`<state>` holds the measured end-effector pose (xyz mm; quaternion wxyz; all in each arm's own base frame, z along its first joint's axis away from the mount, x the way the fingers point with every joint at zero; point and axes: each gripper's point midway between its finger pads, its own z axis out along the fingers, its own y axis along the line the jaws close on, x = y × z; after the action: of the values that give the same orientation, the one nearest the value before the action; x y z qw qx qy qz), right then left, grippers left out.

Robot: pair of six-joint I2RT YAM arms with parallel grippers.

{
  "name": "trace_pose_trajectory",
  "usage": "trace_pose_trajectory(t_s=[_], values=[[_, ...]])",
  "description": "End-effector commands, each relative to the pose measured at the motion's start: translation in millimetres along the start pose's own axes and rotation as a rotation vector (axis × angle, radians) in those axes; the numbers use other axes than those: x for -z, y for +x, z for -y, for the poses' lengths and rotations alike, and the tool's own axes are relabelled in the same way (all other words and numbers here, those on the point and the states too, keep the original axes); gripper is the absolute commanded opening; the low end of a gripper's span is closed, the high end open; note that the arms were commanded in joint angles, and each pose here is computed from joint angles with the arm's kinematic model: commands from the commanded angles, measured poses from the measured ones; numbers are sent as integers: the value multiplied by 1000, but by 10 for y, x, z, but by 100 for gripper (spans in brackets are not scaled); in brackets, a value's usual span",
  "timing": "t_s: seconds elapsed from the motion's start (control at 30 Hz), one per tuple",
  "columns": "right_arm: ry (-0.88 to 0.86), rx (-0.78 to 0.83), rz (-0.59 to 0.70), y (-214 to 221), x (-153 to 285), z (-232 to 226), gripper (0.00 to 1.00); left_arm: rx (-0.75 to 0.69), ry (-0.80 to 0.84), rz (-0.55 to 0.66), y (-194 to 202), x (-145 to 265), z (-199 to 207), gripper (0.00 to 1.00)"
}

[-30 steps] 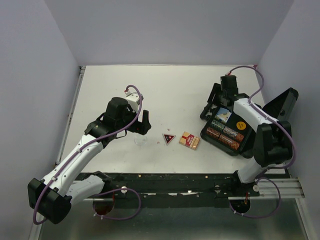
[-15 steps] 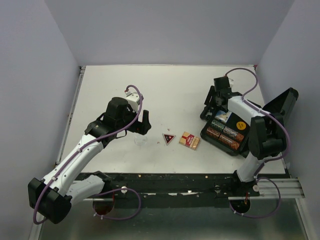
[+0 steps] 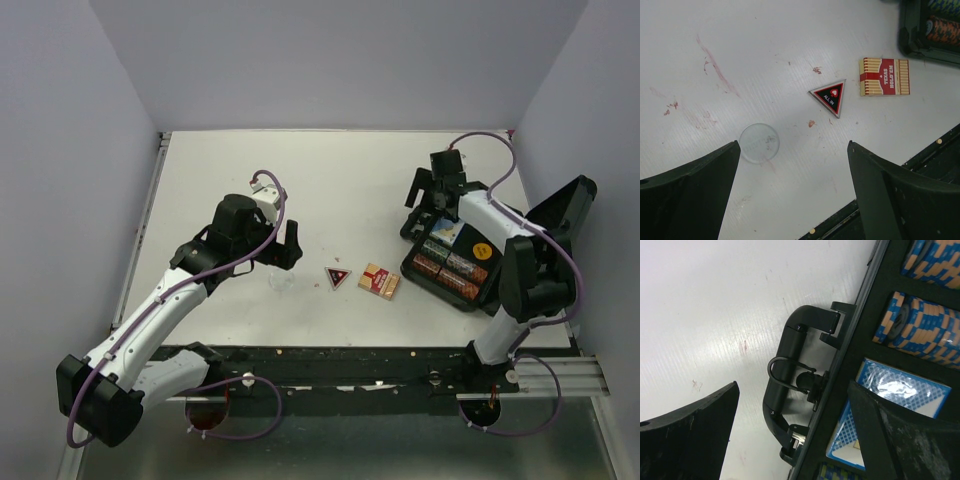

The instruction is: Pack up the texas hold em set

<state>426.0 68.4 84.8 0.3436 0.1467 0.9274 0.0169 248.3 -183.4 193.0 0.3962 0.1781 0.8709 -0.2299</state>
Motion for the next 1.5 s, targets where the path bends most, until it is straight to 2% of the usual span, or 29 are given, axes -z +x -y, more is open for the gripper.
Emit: trace_pose_trajectory(t_s=[0.0, 0.3, 0.6, 0.87, 0.97, 1.2, 1.37, 1.47], values=[[-4, 20, 27, -189, 298, 60, 97, 6, 4, 10, -16, -7, -2, 96], [5, 27, 12, -40, 512, 177, 98, 1, 6, 39, -43, 36, 6, 96], [-102, 66, 22, 163, 758, 14, 96, 12, -68, 1, 78, -32, -138, 95], [-191, 121, 28, 389, 879, -208, 97, 0, -190, -133, 336, -235, -406, 96], [-216, 126, 29, 440, 903, -225, 97, 19, -216, -233, 522, -349, -471, 95], [-327, 275, -10, 850, 1134, -385, 97, 30, -176, -291, 593, -524, -418, 94], [-488, 449, 38, 1100, 1415, -822, 100, 27, -156, -273, 549, -537, -385, 94], [-521, 531, -39, 1302, 1323, -909, 100, 27, -150, -266, 539, -511, -370, 94]])
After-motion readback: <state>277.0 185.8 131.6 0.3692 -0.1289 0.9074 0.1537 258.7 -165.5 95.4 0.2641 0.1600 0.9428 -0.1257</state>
